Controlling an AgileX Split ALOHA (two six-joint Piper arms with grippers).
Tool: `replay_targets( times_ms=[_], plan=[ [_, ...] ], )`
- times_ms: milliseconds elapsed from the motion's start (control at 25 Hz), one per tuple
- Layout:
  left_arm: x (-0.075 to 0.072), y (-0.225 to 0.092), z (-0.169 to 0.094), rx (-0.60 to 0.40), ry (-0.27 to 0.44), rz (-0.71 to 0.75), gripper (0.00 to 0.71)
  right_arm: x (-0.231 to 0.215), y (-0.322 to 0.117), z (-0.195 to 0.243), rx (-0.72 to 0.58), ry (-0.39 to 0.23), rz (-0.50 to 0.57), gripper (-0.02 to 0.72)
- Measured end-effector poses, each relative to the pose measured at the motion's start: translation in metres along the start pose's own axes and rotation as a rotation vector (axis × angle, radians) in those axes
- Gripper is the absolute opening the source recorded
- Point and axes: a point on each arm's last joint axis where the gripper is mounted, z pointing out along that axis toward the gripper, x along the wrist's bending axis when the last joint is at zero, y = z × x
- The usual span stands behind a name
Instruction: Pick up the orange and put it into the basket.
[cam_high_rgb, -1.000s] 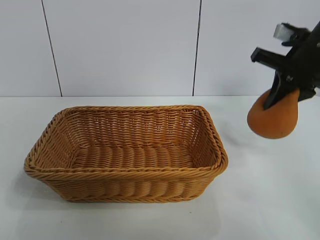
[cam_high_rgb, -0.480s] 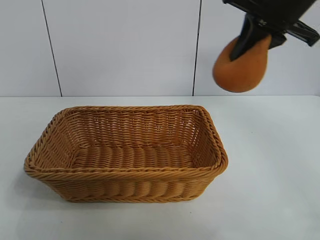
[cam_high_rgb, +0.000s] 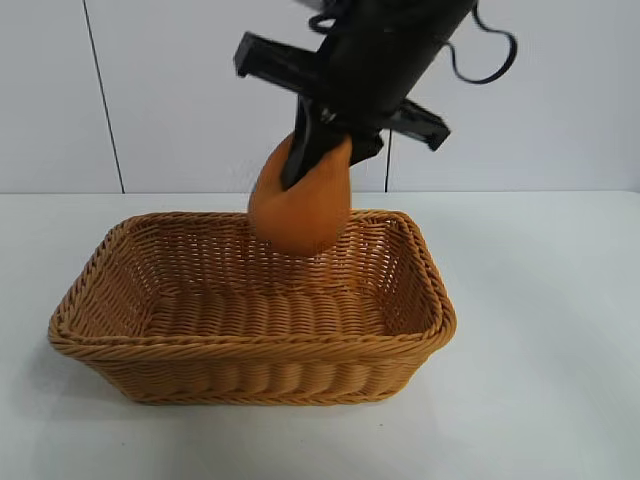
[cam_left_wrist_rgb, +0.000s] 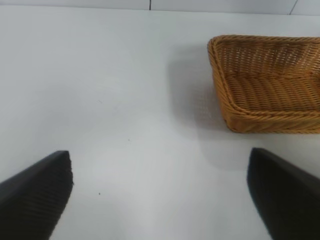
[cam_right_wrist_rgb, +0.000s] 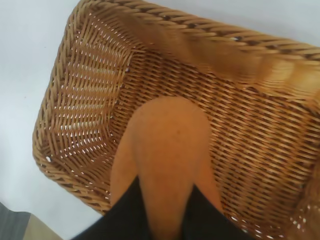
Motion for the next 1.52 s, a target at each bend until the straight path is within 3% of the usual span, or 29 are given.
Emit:
replay_targets(
  times_ms=[240, 400, 480, 640, 680, 760, 1080, 1200, 1400, 1520],
  plan=[
    [0.0, 0.0, 0.0, -0.001, 0.003, 0.002, 0.673, -0.009, -0.008, 0.068, 0.046, -0.029, 0.058, 0.034],
    [0.0, 0.0, 0.0, -0.001, 0.003, 0.002, 0.673, -0.016, -0.014, 0.086, 0.088, -0.043, 0.081, 0.041],
    [0.0, 0.0, 0.0, -0.001, 0.003, 0.002, 0.673, -0.016, -0.014, 0.087, 0.089, -0.043, 0.083, 0.132],
    [0.0, 0.0, 0.0, -0.001, 0.003, 0.002, 0.673, -0.013, -0.012, 0.08, 0.073, -0.038, 0.078, 0.531],
    [0.0, 0.0, 0.0, -0.001, 0.003, 0.002, 0.673, -0.012, -0.01, 0.076, 0.064, -0.035, 0.076, 0.598],
    [0.0, 0.0, 0.0, -0.001, 0.003, 0.002, 0.673, -0.008, -0.007, 0.066, 0.041, -0.029, 0.068, 0.654],
    [0.0, 0.0, 0.0, -0.001, 0.003, 0.002, 0.673, 0.0, -0.003, 0.008, 0.025, -0.045, 0.006, 0.678],
    [0.0, 0.0, 0.0, -0.001, 0.003, 0.002, 0.673, -0.01, -0.008, -0.006, 0.09, -0.109, -0.002, 0.68],
    [0.0, 0.0, 0.0, -0.001, 0.003, 0.002, 0.673, -0.038, -0.013, -0.015, 0.175, -0.269, 0.014, 0.683],
    [0.0, 0.0, 0.0, -0.001, 0.003, 0.002, 0.673, -0.062, -0.01, -0.022, 0.17, -0.315, 0.063, 0.683]
  ],
)
